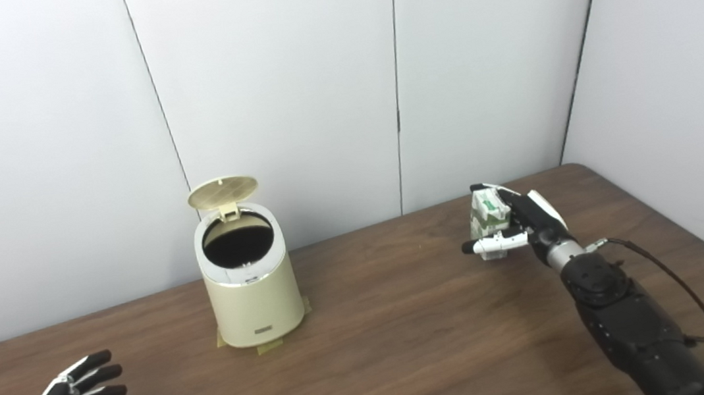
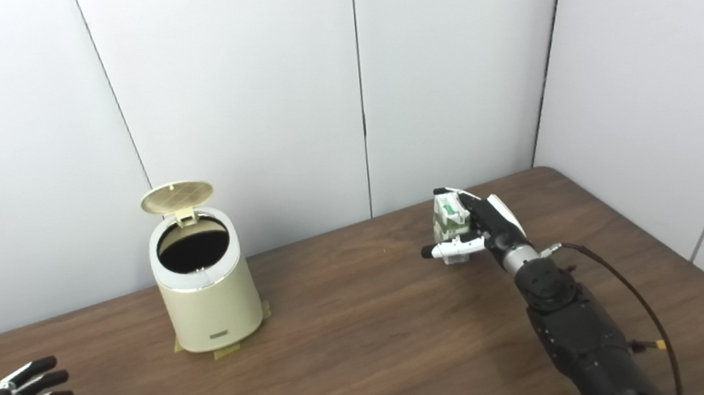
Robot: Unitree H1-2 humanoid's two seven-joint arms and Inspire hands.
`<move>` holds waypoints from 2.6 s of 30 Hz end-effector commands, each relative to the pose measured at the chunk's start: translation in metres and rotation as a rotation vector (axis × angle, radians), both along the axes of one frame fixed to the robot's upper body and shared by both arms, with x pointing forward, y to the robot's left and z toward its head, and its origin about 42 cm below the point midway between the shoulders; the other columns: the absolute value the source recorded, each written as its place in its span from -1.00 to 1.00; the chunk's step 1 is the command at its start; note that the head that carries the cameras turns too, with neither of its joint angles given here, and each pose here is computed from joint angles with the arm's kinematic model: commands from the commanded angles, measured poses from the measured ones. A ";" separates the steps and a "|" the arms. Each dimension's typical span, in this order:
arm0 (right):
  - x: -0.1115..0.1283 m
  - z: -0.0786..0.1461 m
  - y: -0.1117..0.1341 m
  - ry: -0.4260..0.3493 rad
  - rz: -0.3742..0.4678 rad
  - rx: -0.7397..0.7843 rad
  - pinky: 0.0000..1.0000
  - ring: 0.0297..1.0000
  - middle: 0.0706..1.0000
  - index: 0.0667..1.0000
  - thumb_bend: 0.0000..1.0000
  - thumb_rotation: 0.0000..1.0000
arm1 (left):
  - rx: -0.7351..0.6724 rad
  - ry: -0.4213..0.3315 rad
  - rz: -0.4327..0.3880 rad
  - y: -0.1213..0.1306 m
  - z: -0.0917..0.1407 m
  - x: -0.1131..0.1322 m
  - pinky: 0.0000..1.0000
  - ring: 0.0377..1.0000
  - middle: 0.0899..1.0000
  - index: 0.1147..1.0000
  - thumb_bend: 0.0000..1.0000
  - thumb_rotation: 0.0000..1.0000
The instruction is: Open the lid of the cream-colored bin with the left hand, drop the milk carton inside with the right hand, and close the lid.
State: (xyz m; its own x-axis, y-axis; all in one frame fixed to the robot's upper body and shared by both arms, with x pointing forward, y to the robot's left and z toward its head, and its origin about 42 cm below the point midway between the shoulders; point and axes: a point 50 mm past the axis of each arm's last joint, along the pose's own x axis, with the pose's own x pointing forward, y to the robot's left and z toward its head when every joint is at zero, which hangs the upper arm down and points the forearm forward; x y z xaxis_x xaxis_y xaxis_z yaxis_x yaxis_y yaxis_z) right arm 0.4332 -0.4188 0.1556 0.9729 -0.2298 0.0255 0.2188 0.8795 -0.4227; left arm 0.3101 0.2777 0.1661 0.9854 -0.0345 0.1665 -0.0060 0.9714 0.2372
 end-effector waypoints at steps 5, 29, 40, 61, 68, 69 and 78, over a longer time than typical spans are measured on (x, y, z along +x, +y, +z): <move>0.021 0.035 -0.003 -0.199 -0.164 -0.104 -0.18 -0.06 -0.08 0.05 0.10 -1.00 | 0.013 -0.085 -0.022 -0.002 0.018 0.004 0.19 0.27 0.39 0.45 0.19 -1.00; 0.022 0.060 0.017 -0.365 -0.109 -0.230 -0.32 -0.25 -0.10 0.04 0.02 -1.00 | 0.037 -0.085 -0.028 -0.005 0.010 0.009 0.08 0.20 0.37 0.43 0.20 -1.00; 0.024 0.119 0.110 -0.541 0.059 -0.150 -0.36 -0.26 -0.11 0.02 0.03 -1.00 | 0.041 -0.074 -0.026 -0.013 -0.002 0.015 0.12 0.23 0.38 0.43 0.23 -1.00; 0.038 0.163 0.267 -0.637 0.344 0.024 -0.38 -0.27 -0.10 0.03 0.02 -1.00 | -0.026 -0.069 -0.018 -0.051 -0.018 0.018 0.15 0.26 0.38 0.45 0.36 -0.90; 0.040 0.174 0.295 -0.657 0.390 0.020 -0.40 -0.27 -0.09 0.02 0.02 -1.00 | -0.050 -0.071 -0.016 -0.063 -0.020 0.019 0.09 0.22 0.34 0.43 0.37 -0.94; 0.041 0.175 0.299 -0.656 0.399 0.025 -0.40 -0.27 -0.09 0.02 0.02 -1.00 | -0.052 -0.068 -0.013 -0.065 -0.020 0.019 0.10 0.22 0.34 0.43 0.38 -0.92; 0.043 0.176 0.318 -0.637 0.437 0.011 -0.39 -0.25 -0.08 0.00 0.03 -1.00 | -0.075 -0.065 -0.014 -0.073 -0.020 0.020 0.07 0.23 0.36 0.44 0.40 -0.88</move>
State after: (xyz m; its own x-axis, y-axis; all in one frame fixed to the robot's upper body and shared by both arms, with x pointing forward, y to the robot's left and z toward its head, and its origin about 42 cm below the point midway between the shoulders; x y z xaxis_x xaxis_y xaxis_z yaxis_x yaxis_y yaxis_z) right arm 0.4738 -0.1120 0.2900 0.8538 0.1491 0.4987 0.0391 0.9370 -0.3471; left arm 0.3188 0.2108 0.1286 0.9876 -0.0208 0.1558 -0.0051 0.9864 0.1640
